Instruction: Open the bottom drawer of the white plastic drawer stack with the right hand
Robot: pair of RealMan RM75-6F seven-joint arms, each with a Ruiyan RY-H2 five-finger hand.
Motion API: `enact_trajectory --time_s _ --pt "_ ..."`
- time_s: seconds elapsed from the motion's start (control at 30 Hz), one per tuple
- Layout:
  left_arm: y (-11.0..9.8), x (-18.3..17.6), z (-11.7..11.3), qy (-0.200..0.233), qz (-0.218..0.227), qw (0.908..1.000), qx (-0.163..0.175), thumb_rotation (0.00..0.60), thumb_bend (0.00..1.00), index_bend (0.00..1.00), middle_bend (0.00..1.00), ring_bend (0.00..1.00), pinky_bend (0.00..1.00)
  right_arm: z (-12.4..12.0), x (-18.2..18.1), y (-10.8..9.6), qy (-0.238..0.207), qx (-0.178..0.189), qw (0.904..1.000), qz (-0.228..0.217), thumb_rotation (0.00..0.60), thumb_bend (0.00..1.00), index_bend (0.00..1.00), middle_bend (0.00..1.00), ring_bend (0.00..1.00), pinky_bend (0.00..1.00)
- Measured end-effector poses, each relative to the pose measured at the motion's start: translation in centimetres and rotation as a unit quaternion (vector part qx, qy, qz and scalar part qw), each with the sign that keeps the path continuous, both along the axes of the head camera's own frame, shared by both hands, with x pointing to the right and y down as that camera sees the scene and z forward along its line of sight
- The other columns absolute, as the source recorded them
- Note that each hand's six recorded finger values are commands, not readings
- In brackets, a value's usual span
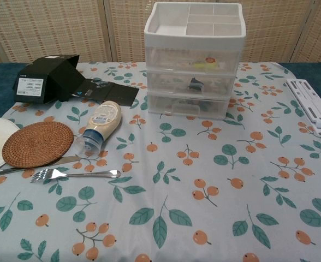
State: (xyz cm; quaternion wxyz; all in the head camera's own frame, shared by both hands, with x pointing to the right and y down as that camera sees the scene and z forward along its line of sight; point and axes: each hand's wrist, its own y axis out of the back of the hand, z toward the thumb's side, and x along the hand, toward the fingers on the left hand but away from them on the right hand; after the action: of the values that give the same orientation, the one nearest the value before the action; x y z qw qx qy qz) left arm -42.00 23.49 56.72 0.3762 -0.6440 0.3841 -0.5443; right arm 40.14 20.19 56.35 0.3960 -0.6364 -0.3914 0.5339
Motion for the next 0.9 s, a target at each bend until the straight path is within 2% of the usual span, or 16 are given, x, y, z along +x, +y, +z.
enact_trajectory --time_s 0.37,0.57,0.7,0.77,0.9 --pt "0.1 -0.2 0.0 -0.003 -0.003 1.0000 -0.002 0.600 0.25 0.06 0.07 0.11 0.09 0.2 -1.0 0.1 -0.013 -0.009 0.9998 -0.012 0.600 0.31 0.21 0.28 0.22 0.25" --pt "0.2 -0.1 -0.2 -0.003 -0.002 1.0000 -0.002 0.600 0.25 0.06 0.07 0.11 0.09 0.4 -2.6 0.1 -0.028 -0.022 0.9991 -0.024 0.600 0.31 0.21 0.30 0.33 0.47" --pt "0.2 -0.3 -0.2 -0.004 -0.004 1.0000 -0.002 0.600 0.25 0.06 0.07 0.11 0.09 1.0 -3.6 -0.1 -0.054 -0.039 0.9976 -0.020 0.600 0.32 0.21 0.35 0.45 0.66" --pt "0.2 -0.4 -0.3 -0.005 -0.005 1.0000 -0.001 0.600 0.25 0.06 0.07 0.11 0.09 1.5 -4.1 -0.3 -0.070 -0.052 0.9960 -0.016 0.600 0.32 0.21 0.38 0.50 0.73" --pt "0.3 -0.5 -0.4 -0.006 -0.007 1.0000 -0.001 0.600 0.25 0.06 0.07 0.11 0.09 2.8 -5.3 -0.6 -0.106 -0.089 0.9904 -0.004 0.600 0.35 0.20 0.48 0.59 0.78"
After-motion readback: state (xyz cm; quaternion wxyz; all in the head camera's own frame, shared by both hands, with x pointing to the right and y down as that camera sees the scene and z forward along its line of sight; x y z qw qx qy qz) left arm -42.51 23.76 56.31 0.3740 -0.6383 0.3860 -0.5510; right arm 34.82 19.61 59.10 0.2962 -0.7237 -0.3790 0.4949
